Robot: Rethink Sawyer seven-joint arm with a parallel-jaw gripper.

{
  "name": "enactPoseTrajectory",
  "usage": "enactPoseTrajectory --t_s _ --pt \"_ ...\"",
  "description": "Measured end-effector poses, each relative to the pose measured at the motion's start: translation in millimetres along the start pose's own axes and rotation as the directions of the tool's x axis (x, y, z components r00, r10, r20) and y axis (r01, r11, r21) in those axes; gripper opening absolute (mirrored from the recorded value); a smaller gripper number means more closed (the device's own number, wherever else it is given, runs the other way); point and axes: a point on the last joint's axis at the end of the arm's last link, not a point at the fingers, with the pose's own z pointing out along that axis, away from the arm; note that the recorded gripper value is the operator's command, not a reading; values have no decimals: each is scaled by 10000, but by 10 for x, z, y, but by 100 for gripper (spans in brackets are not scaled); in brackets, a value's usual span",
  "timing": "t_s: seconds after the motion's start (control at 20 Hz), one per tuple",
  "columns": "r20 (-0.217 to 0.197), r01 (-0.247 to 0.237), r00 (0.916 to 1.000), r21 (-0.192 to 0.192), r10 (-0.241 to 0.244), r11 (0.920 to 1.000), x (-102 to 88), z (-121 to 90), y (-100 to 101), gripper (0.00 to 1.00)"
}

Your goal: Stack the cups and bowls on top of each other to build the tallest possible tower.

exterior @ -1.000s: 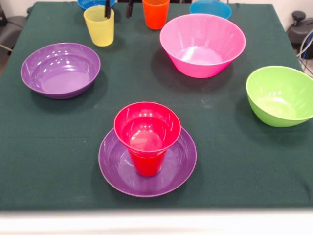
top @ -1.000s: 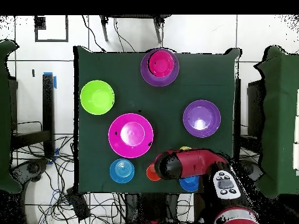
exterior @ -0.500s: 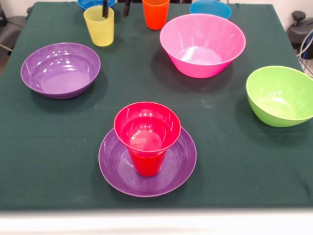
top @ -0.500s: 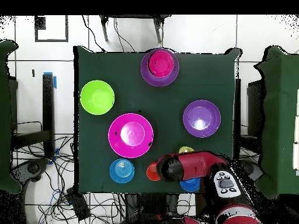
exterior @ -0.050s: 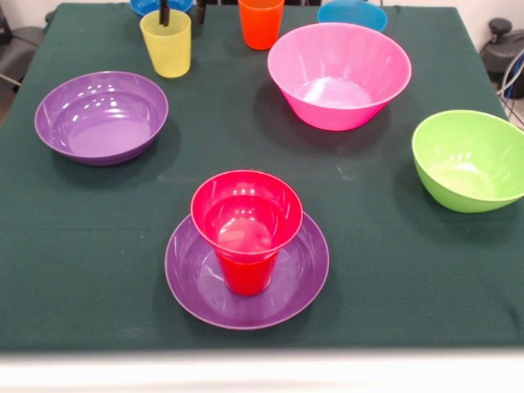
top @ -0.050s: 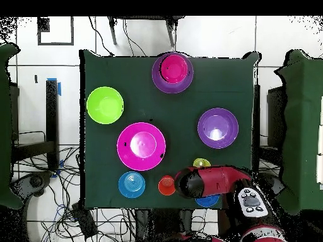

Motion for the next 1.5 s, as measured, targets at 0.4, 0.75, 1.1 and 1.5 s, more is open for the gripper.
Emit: enactPoseTrajectory --t_s 0.4,0.75,1.1,1.5 --pt "77 280 9996 -208 -278 9994 117 285 117 100" --pt "-109 345 9993 -264 -348 9991 201 386 158 100" --pt "17 340 9994 111 -340 9994 147 327 34 0" --pt "87 267 9996 230 -269 9994 133 296 -33 0"
